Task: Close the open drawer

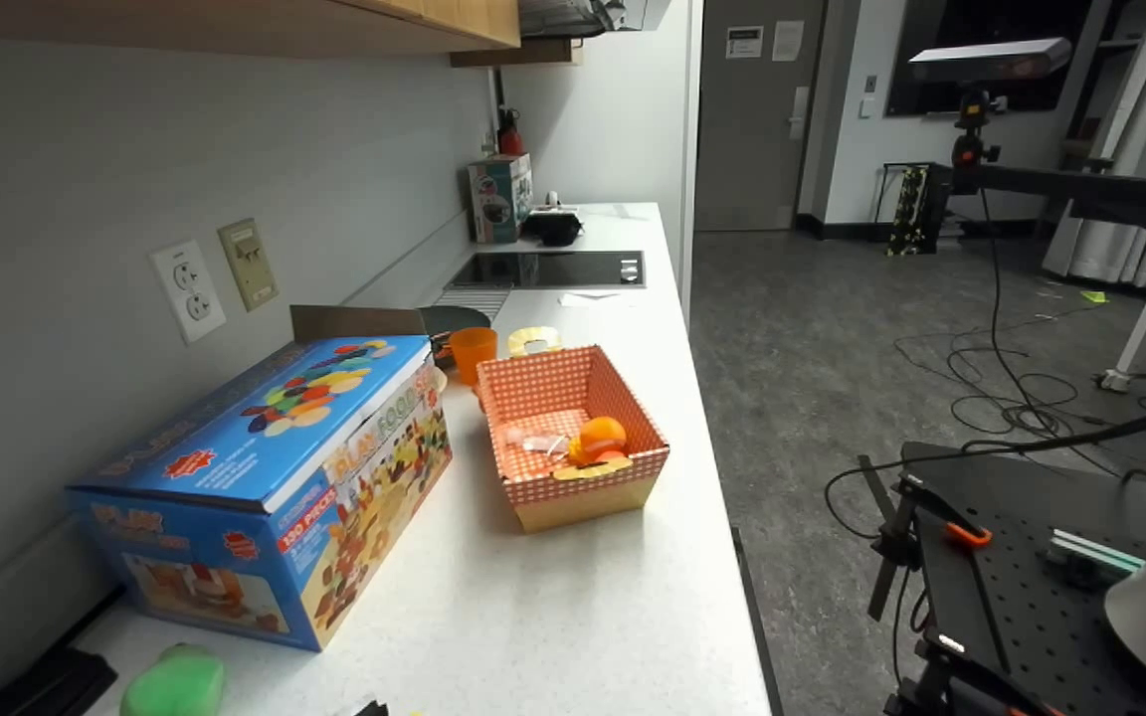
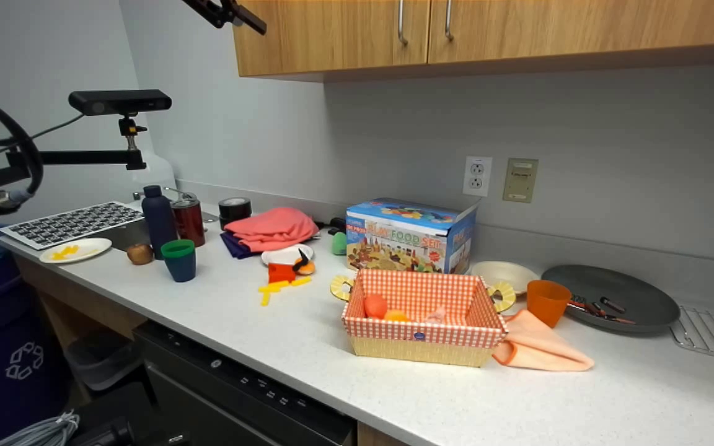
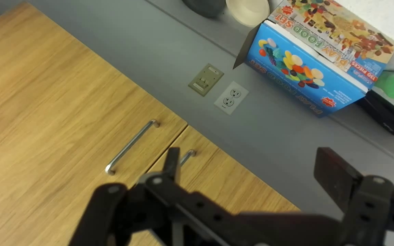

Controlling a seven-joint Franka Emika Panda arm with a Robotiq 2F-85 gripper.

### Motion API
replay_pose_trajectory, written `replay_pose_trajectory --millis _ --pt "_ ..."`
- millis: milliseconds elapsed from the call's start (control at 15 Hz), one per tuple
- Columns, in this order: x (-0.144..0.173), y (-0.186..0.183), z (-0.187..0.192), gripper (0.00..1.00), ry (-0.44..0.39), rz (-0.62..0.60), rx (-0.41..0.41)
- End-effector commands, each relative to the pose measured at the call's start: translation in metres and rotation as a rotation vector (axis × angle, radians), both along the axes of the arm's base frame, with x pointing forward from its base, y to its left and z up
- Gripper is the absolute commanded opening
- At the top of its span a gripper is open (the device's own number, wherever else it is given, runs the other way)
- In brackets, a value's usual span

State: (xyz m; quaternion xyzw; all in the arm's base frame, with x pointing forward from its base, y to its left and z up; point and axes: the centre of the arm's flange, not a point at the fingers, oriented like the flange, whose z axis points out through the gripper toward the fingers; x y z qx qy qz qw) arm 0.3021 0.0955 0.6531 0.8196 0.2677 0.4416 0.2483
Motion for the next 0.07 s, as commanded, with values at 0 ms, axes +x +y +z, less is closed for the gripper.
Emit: replay_pose_trajectory --millis 0 --pt "0.0 0.0 0.0 1.0 0.0 0.0 0.0"
